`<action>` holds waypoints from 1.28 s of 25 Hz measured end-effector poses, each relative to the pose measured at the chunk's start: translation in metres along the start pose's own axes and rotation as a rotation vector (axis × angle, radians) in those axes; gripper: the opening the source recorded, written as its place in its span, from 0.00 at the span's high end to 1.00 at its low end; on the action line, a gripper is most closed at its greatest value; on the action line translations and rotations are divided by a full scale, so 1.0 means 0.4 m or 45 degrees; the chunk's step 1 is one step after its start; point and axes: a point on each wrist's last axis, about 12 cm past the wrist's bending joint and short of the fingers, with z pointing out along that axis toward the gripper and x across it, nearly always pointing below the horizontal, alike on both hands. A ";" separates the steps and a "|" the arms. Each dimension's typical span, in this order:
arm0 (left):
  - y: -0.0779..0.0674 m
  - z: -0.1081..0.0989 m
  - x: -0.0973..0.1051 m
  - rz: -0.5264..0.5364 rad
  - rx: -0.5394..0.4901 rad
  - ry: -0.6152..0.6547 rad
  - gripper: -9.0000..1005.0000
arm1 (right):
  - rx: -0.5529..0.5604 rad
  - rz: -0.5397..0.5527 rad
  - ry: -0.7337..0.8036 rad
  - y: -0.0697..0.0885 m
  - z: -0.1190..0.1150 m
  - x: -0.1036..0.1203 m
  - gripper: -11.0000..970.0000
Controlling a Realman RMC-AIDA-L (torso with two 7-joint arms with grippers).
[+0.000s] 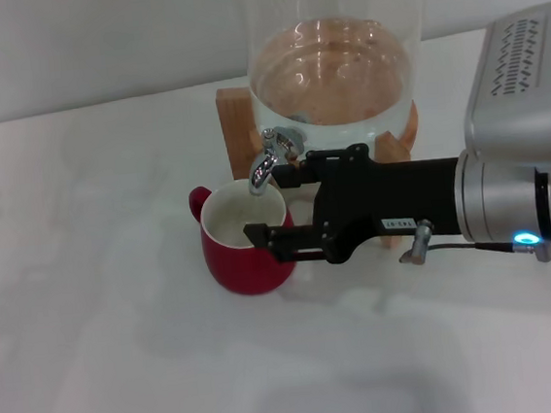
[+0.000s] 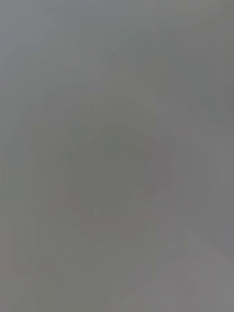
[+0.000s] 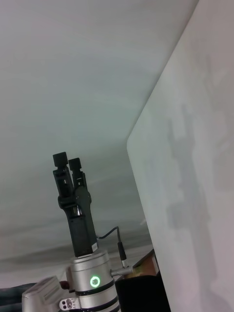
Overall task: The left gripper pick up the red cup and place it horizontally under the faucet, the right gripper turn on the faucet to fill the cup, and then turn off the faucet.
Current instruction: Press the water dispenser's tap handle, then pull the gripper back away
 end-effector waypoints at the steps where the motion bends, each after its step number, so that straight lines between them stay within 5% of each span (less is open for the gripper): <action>1: 0.000 0.000 0.000 -0.002 0.000 0.000 0.12 | 0.002 0.000 0.000 -0.001 -0.001 0.000 0.25; 32: -0.001 0.004 -0.004 -0.005 0.006 -0.003 0.12 | 0.017 -0.002 0.005 -0.014 -0.028 -0.001 0.25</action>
